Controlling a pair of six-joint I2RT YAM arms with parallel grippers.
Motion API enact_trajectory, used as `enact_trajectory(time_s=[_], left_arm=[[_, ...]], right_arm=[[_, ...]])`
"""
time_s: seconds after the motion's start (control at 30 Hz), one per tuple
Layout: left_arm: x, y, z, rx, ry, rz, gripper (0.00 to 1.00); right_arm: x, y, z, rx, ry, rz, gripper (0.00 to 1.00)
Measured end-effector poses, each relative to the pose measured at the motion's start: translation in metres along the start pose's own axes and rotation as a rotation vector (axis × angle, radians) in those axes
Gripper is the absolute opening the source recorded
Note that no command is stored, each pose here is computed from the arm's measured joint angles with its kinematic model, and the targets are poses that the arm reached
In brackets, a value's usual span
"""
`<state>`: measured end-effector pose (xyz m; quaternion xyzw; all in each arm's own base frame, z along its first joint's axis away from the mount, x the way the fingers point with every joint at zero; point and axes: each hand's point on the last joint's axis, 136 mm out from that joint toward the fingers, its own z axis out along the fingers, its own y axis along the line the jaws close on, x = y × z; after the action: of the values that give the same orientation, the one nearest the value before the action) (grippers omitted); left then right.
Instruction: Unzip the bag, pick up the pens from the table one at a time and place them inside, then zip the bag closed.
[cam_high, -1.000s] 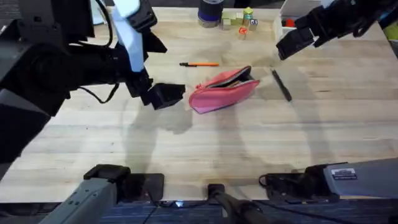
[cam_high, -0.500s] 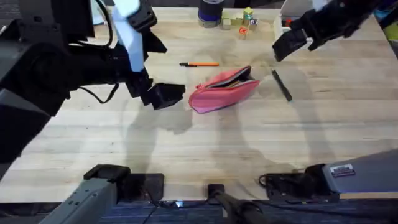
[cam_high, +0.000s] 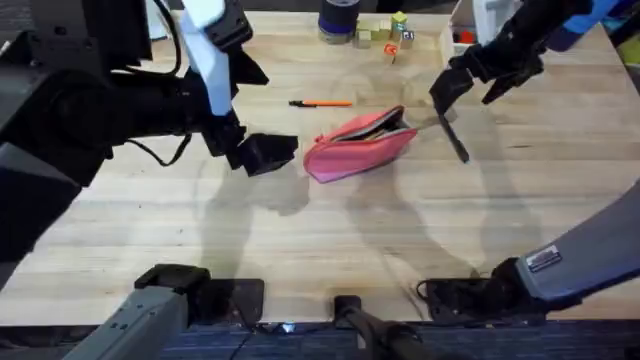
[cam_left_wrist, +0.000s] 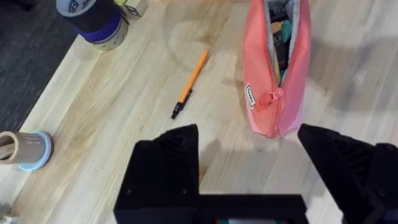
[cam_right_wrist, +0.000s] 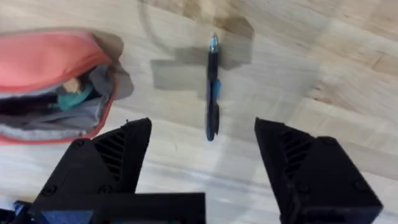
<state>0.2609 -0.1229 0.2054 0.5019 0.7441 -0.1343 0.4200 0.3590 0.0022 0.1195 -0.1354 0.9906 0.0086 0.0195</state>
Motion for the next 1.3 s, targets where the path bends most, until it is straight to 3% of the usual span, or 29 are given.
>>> enact_trajectory(time_s=[0.33,0.9,1.13,1.3], left_arm=[[0.0,0.0,0.0,0.0,0.0,0.0,0.993],[0.0,0.0,0.0,0.0,0.0,0.0,0.994],[0.0,0.0,0.0,0.0,0.0,0.0,0.994],[0.0,0.0,0.0,0.0,0.0,0.0,0.993]], right_arm=[[0.001,0.0,0.047,-0.007,0.011,0.02,0.996],[0.003,-0.001,0.082,0.009,-0.033,0.077,0.982],[0.001,-0.009,0.082,0.033,-0.049,0.094,0.631],[-0.001,-0.011,0.082,0.037,-0.06,0.109,0.45]])
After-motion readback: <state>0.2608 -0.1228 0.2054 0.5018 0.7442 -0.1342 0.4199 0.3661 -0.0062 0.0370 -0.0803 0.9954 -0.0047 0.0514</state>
